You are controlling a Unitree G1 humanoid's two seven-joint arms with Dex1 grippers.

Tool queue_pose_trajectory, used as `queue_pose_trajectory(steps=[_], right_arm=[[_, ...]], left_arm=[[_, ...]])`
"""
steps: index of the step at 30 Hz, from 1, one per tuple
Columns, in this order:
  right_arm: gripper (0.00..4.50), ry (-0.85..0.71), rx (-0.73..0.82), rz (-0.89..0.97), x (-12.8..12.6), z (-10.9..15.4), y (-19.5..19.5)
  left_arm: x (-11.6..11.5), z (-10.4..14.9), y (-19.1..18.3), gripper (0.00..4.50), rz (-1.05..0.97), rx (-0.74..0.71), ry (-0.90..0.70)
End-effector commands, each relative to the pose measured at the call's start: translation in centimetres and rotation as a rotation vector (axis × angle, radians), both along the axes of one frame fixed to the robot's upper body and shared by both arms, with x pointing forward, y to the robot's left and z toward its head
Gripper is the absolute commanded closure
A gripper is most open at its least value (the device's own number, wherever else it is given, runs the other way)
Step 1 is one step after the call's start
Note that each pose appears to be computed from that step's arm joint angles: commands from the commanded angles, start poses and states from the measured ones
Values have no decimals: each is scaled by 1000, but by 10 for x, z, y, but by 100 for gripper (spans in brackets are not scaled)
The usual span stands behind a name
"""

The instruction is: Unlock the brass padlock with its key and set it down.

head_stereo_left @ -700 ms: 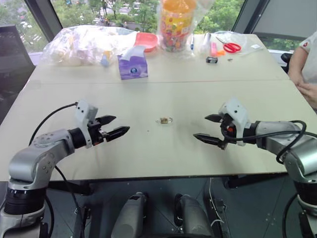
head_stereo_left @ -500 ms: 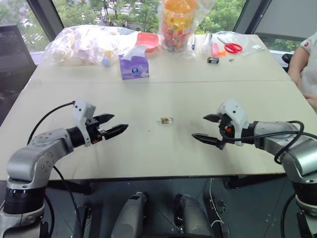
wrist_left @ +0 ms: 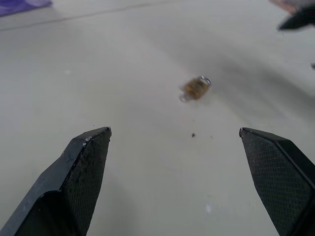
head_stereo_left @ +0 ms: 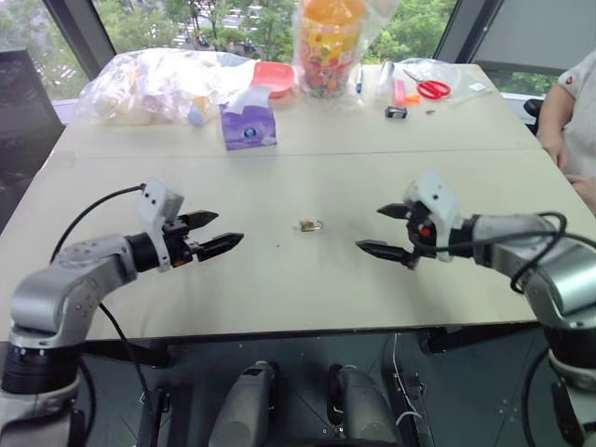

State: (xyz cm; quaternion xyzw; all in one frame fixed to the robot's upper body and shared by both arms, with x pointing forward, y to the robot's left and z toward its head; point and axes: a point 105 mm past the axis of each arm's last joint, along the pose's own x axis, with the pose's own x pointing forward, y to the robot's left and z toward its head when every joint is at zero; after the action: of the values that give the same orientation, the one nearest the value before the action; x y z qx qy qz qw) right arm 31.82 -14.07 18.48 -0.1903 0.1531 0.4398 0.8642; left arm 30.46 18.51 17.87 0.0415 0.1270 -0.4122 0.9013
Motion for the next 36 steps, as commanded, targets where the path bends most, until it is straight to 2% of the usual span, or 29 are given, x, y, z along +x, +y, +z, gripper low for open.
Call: queue_pose_trajectory(steps=[1, 5, 8, 14, 20, 28, 31, 32, 36], right_arm=[[0, -25, -63, 47, 16, 5, 5], [0, -34, -173, 139, 39, -6, 24], [0, 18, -188, 224, 47, -20, 42], [0, 24, -218, 235, 79, -32, 65], [0, 28, -236, 271, 88, -40, 80], [0, 64, -255, 309, 88, -56, 88], [85, 24, -214, 383, 81, -56, 101], [85, 24, -214, 385, 81, -57, 102], [239, 40, -227, 376, 82, -62, 104]], left_arm=[[-6, 16, 3, 9, -90, 45, -20], [-12, 21, 0, 9, -165, 85, -22], [-9, 21, -1, 9, -148, 75, -37], [-11, 12, -12, 9, -120, 38, -45], [-20, 5, -18, 9, -100, 19, -35], [-20, 4, -17, 9, -72, 14, -36], [-17, 3, -17, 0, -65, 12, -35], [-16, 3, -18, 0, -64, 11, -34], [-13, 2, -20, 0, -67, 9, -33]])
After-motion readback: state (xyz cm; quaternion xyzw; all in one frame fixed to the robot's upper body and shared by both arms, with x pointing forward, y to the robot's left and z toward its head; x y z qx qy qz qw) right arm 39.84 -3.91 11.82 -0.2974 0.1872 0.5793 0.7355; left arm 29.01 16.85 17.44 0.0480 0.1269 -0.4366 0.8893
